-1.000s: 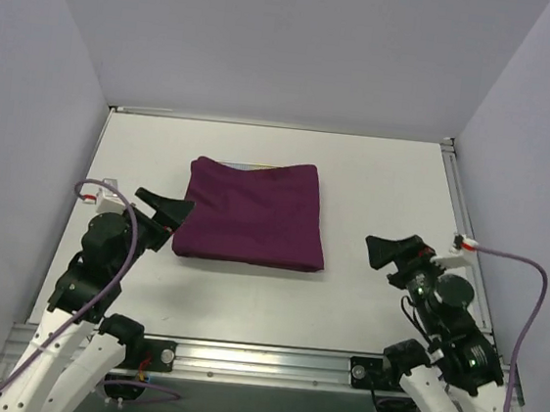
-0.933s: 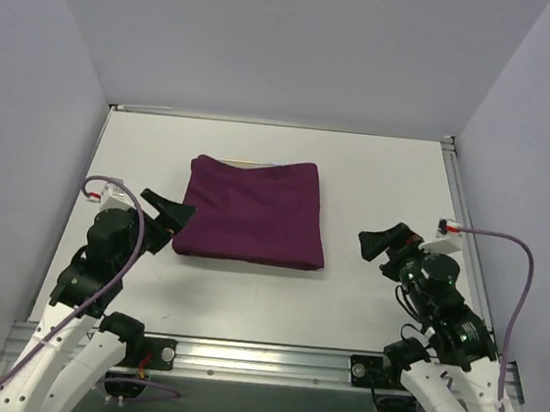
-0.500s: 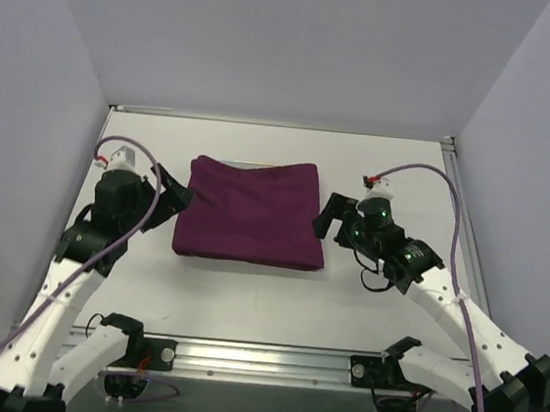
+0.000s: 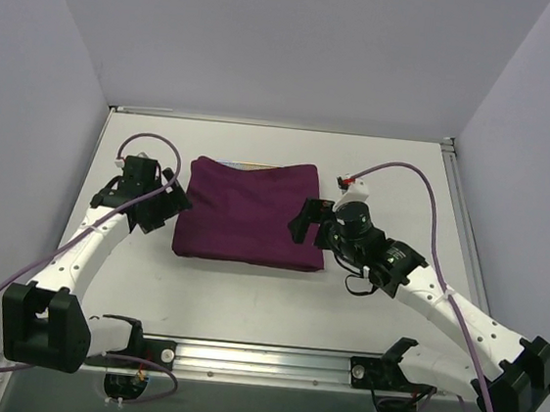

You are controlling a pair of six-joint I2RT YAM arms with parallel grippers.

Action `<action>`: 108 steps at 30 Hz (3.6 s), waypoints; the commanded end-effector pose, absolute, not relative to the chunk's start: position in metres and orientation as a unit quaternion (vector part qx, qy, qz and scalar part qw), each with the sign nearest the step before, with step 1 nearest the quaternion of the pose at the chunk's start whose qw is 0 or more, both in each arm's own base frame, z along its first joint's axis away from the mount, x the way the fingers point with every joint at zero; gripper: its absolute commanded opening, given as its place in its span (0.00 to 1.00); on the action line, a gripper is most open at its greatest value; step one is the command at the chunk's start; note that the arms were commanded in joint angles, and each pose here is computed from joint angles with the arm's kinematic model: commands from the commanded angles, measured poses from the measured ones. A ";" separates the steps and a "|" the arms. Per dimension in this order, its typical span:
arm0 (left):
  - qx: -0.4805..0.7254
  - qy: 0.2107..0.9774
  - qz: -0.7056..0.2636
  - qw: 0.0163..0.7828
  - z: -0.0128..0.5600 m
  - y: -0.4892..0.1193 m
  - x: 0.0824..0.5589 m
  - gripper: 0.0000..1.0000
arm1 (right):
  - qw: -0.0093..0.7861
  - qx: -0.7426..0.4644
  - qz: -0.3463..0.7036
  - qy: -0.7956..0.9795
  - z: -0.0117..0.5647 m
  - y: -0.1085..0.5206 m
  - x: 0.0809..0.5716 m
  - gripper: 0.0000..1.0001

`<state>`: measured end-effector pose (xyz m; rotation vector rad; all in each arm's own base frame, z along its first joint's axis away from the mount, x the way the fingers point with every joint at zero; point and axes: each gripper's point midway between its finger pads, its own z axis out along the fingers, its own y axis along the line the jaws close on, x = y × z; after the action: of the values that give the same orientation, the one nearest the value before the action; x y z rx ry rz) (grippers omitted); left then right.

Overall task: Open and lay out the surgical kit
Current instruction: Open the surgical kit at the center of the board.

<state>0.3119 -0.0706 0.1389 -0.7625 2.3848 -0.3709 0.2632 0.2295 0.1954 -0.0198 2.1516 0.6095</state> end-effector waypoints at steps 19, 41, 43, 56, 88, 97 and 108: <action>-0.291 0.897 -0.163 0.291 0.101 -0.072 0.308 0.41 | 0.457 0.016 0.243 0.855 0.193 0.212 0.253 1.00; -0.217 0.892 -0.232 0.320 0.168 -0.105 0.313 0.02 | 0.483 -0.161 0.226 0.831 0.210 0.328 0.265 1.00; -0.208 0.888 -0.252 0.323 0.180 -0.111 0.312 0.02 | 0.497 -0.198 0.245 0.809 0.222 0.358 0.255 0.99; -0.206 0.869 -0.338 0.298 0.217 -0.137 0.307 0.02 | 0.560 -0.346 0.222 0.719 0.192 0.437 0.235 0.95; -0.265 0.839 -0.251 0.404 0.256 -0.068 0.309 0.82 | 0.644 -0.075 0.059 0.759 0.206 0.350 0.368 0.00; -0.216 0.850 -0.292 0.381 0.238 -0.093 0.312 0.66 | 0.615 0.174 -0.044 0.768 0.213 0.099 0.405 0.00; -0.071 0.892 -0.281 0.345 0.225 -0.193 0.315 0.68 | 0.497 0.311 -0.205 0.783 0.141 -0.065 0.363 0.52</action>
<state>0.3002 -0.1788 0.1960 -0.2838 2.4169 -0.7446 0.3763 -0.0454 0.1574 0.6826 1.8541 -0.4171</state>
